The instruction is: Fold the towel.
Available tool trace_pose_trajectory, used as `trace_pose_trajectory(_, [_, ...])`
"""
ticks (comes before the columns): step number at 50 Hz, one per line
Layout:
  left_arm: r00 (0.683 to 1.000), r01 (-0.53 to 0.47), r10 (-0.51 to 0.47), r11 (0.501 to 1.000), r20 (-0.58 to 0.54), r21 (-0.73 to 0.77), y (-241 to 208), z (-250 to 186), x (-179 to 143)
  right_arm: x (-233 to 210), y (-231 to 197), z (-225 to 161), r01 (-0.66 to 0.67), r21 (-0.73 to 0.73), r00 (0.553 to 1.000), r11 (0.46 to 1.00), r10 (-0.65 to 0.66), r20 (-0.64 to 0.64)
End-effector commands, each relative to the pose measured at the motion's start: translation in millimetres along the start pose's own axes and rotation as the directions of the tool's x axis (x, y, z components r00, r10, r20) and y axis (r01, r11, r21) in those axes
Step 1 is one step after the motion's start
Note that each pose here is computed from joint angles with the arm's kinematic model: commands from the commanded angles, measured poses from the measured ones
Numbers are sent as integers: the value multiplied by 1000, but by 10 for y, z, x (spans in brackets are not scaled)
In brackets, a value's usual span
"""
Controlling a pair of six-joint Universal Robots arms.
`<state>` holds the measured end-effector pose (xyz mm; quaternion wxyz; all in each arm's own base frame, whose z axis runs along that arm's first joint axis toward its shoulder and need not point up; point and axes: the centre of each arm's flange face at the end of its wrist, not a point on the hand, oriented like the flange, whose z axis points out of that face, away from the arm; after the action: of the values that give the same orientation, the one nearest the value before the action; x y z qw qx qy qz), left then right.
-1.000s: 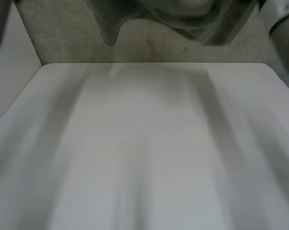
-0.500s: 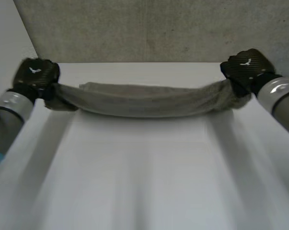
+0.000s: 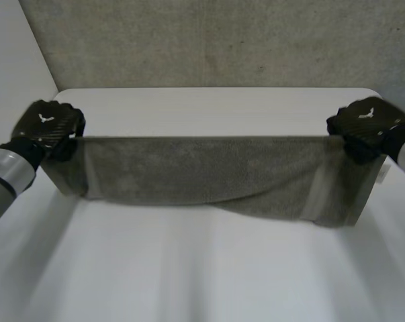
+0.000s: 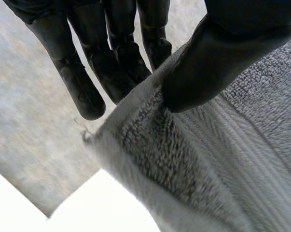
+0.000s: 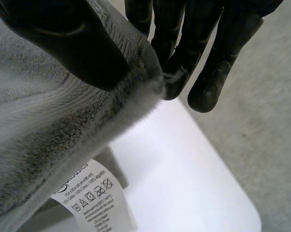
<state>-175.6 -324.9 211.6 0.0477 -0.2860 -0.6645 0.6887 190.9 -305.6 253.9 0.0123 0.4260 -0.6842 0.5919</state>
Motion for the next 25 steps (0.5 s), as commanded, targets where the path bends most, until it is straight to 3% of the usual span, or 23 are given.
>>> trace_pose_trajectory(1, [1000, -13, 13, 1000, -7, 4, 128, 360, -93, -131, 261, 309, 11, -86, 999, 996, -8, 34])
trace_pose_trajectory(10, [999, -31, 31, 1000, 8, 5, 213, 684, -190, -285, 444, 684, 18, -89, 999, 996, -13, 51])
trace_pose_trajectory(17, [993, -105, 106, 994, -47, 10, 265, 987, 4, -341, 482, 900, 27, -57, 1000, 998, -27, -2])
trace_pose_trajectory(25, [989, -147, 146, 989, -27, -28, 445, 1167, 0, -327, 498, 1057, 16, -40, 999, 999, -18, -30])
